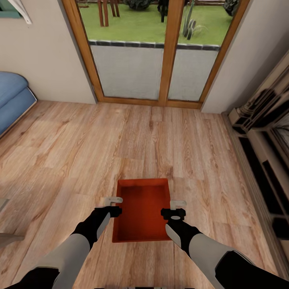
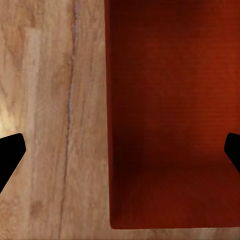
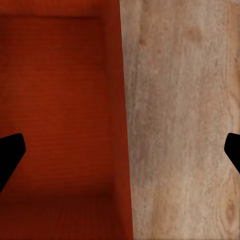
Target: Move the two storage containers from the living room to the garage. In the garage, place one container on the floor and stack the other container on top of it (either order is fine).
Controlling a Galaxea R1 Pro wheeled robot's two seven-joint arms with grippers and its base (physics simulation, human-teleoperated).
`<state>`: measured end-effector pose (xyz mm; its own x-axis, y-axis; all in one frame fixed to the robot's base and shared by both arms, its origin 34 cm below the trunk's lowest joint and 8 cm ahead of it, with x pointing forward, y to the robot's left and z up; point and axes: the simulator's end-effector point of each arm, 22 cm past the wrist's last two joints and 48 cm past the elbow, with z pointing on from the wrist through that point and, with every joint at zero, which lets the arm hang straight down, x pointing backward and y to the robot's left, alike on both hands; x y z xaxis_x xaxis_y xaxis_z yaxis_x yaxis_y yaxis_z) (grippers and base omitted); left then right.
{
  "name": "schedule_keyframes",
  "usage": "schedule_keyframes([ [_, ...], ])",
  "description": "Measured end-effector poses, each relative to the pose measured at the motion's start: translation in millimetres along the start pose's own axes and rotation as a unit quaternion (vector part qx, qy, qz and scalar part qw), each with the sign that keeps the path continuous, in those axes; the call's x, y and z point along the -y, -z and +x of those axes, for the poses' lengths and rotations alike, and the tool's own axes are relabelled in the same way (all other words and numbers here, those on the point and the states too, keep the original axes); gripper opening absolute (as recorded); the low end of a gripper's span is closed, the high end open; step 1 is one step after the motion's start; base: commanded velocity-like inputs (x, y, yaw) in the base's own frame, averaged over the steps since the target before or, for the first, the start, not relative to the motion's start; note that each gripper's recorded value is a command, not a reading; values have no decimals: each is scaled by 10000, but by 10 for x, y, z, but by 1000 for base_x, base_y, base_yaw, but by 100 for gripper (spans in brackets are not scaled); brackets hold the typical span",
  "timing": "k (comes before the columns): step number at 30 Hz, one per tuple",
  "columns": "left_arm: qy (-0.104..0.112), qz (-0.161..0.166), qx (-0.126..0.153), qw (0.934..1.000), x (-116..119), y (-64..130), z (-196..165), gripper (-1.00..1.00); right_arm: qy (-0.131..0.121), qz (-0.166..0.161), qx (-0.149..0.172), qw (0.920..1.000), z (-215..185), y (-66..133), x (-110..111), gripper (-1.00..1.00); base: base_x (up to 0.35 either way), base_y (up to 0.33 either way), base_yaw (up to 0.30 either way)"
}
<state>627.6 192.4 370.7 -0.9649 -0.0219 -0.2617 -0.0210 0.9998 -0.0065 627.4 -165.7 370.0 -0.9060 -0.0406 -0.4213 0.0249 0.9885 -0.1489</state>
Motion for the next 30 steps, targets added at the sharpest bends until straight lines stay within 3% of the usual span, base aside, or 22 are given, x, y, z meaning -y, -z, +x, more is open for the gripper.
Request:
schedule_keyframes([
  [6,2,-12,8,10000,-5,-17,1,100,8,2,2,10000,9,-18,3,100,0,0,0],
  [30,1,-52,2,10000,-35,-453,188,100,68,50,-59,9999,290,-428,11,100,0,0,0],
])
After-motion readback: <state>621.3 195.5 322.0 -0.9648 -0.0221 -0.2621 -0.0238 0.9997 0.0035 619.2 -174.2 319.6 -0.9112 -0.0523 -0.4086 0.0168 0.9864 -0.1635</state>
